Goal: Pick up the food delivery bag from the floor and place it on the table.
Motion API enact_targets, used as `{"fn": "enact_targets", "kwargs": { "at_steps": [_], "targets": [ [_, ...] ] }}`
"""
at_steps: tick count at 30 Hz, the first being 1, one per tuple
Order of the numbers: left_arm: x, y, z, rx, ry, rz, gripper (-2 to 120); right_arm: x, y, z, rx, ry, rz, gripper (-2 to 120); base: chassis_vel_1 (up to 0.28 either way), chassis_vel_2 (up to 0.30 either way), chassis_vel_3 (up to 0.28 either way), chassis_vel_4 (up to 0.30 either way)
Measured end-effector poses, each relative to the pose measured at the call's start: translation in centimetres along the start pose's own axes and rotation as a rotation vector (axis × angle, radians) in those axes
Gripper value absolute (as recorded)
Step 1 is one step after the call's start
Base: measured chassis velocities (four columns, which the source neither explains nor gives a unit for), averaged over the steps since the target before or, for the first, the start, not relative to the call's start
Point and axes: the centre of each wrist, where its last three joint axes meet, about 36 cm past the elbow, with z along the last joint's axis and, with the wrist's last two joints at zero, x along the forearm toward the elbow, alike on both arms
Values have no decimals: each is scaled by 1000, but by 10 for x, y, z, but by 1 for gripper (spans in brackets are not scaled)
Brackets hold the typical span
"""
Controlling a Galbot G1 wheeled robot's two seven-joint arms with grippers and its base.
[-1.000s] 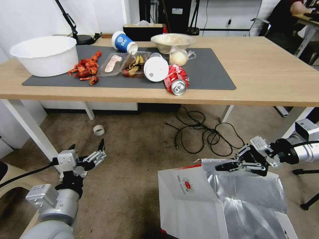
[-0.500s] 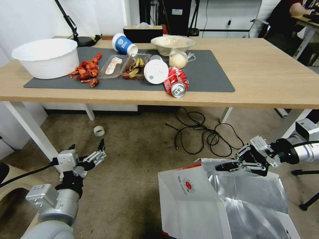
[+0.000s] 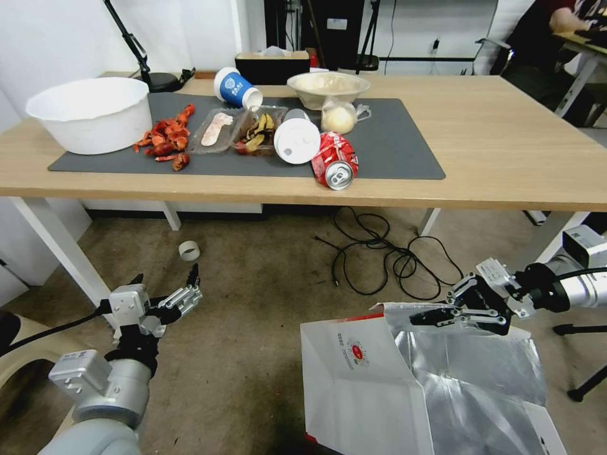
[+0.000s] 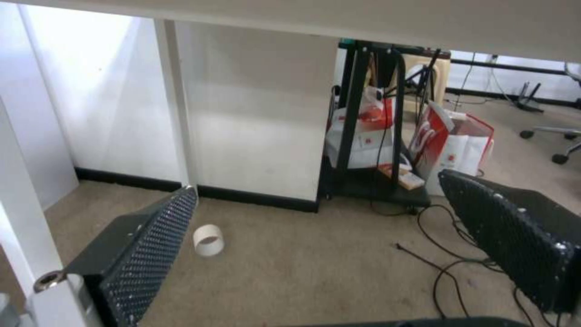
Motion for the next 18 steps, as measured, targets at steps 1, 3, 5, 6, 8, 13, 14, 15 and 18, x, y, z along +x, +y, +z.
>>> {"fn": "enact_targets", "kwargs": {
  "at_steps": [1, 3, 5, 6, 8, 13, 14, 15, 18],
  "targets": [
    [0, 0, 0, 0, 0, 0, 100, 0, 0, 0, 0, 0, 0, 0, 0, 0, 0, 0],
    [0, 0, 0, 0, 0, 0, 100, 0, 0, 0, 0, 0, 1, 0, 0, 0, 0, 0],
    [0, 0, 0, 0, -1, 0, 100, 0, 0, 0, 0, 0, 1, 0, 0, 0, 0, 0],
    [0, 0, 0, 0, 0, 1, 100, 0, 0, 0, 0, 0, 1, 0, 0, 0, 0, 0],
    [0, 0, 0, 0, -1, 1, 100, 1, 0, 0, 0, 0, 1, 0, 0, 0, 0, 0],
    [0, 0, 0, 1, 0, 2, 100, 1, 0, 0, 0, 1, 0, 0, 0, 0, 0, 0],
    [0, 0, 0, 1, 0, 2, 100, 1, 0, 0, 0, 1, 0, 0, 0, 0, 0, 0],
    [0, 0, 0, 1, 0, 1, 100, 1, 0, 0, 0, 1, -1, 0, 0, 0, 0, 0],
    [0, 0, -1, 1, -1, 1, 100, 1, 0, 0, 0, 2, -1, 0, 0, 0, 0, 0]
  ]
}}
